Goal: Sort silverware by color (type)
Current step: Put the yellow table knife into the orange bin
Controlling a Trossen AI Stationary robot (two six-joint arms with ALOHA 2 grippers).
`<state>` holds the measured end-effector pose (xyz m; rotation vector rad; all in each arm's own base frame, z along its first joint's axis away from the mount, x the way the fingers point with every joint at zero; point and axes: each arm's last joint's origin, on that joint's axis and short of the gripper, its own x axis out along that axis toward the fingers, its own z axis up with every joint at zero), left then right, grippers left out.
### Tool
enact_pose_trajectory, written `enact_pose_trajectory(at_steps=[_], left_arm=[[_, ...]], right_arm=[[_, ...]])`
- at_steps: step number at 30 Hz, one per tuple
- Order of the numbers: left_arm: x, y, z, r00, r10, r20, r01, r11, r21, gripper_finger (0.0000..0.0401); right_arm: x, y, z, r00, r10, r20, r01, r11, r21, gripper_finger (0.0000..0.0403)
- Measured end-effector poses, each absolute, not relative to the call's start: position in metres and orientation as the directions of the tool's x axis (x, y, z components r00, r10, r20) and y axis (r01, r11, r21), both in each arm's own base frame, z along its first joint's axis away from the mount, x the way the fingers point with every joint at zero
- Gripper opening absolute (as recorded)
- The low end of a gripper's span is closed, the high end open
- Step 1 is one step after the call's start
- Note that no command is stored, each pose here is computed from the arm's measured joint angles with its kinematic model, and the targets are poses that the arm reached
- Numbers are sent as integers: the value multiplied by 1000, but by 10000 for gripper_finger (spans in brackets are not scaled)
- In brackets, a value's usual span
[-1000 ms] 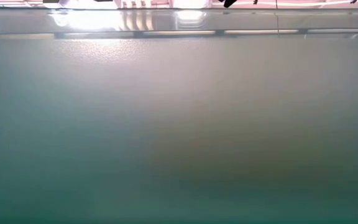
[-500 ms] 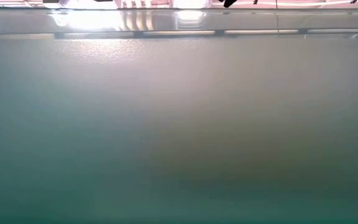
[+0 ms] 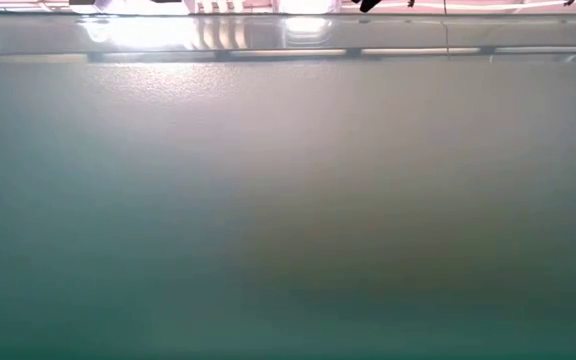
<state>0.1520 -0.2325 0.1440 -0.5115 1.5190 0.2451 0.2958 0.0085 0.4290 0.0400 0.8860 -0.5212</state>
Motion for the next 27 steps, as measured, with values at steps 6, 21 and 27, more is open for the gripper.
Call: enact_pose_trajectory(at_steps=[6, 21, 27], left_arm=[[151, -232, 143, 50, -155, -987, -466, 870, -160, 129], [155, -239, 137, 47, -210, -976, -501, 841, -205, 33], [164, -252, 158, 91, -216, -972, -460, 857, -233, 33]], right_arm=[[296, 9, 429, 517, -418, -747, 450, 875, -178, 189], [296, 8, 429, 517, -418, -747, 450, 875, -177, 189], [296, 9, 429, 518, -418, -747, 450, 875, -178, 189]])
